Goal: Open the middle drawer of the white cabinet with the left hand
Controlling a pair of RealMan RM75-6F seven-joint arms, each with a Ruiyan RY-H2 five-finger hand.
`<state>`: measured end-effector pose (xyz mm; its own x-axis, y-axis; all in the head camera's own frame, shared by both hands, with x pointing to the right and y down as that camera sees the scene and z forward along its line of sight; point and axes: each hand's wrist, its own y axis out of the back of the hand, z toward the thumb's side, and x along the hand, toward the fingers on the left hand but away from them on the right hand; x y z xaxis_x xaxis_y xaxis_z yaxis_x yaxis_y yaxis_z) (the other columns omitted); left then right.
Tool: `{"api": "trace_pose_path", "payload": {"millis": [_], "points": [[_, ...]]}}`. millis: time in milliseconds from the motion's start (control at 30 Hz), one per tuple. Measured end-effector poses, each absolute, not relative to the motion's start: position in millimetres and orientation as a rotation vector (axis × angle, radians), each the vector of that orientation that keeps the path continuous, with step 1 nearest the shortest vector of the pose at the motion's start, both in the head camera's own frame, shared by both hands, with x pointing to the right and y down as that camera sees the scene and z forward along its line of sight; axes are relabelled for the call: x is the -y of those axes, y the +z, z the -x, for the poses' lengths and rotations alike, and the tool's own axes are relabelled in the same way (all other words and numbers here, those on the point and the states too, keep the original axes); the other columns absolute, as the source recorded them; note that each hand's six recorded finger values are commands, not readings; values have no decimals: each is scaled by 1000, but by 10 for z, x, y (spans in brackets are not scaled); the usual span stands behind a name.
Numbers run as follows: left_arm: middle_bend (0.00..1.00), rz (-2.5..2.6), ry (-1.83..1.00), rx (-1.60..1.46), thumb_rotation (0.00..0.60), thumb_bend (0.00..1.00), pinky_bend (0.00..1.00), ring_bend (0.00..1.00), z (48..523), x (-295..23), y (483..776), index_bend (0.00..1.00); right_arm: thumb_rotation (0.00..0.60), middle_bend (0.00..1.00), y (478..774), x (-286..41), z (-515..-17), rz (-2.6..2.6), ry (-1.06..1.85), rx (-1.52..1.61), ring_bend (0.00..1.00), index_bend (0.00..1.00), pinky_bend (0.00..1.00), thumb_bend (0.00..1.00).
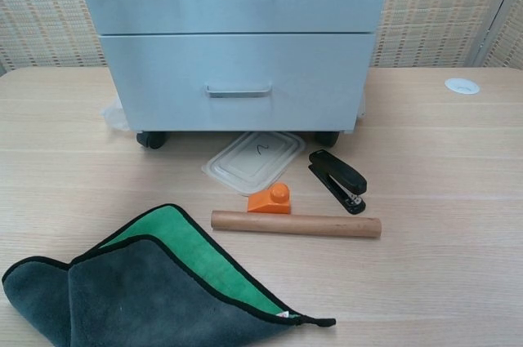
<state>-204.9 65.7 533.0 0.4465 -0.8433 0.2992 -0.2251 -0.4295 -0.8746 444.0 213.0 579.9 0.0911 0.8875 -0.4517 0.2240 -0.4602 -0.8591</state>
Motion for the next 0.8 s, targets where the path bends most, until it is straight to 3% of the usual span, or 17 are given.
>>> {"api": "trace_pose_path", "payload": {"millis": [800], "points": [[1000, 1881, -1066, -834, 600, 603, 1000, 1000, 1716, -502, 5597, 303, 600, 438, 5823, -2202, -4589, 1757, 1448, 1117, 274, 400, 277, 273]]}}
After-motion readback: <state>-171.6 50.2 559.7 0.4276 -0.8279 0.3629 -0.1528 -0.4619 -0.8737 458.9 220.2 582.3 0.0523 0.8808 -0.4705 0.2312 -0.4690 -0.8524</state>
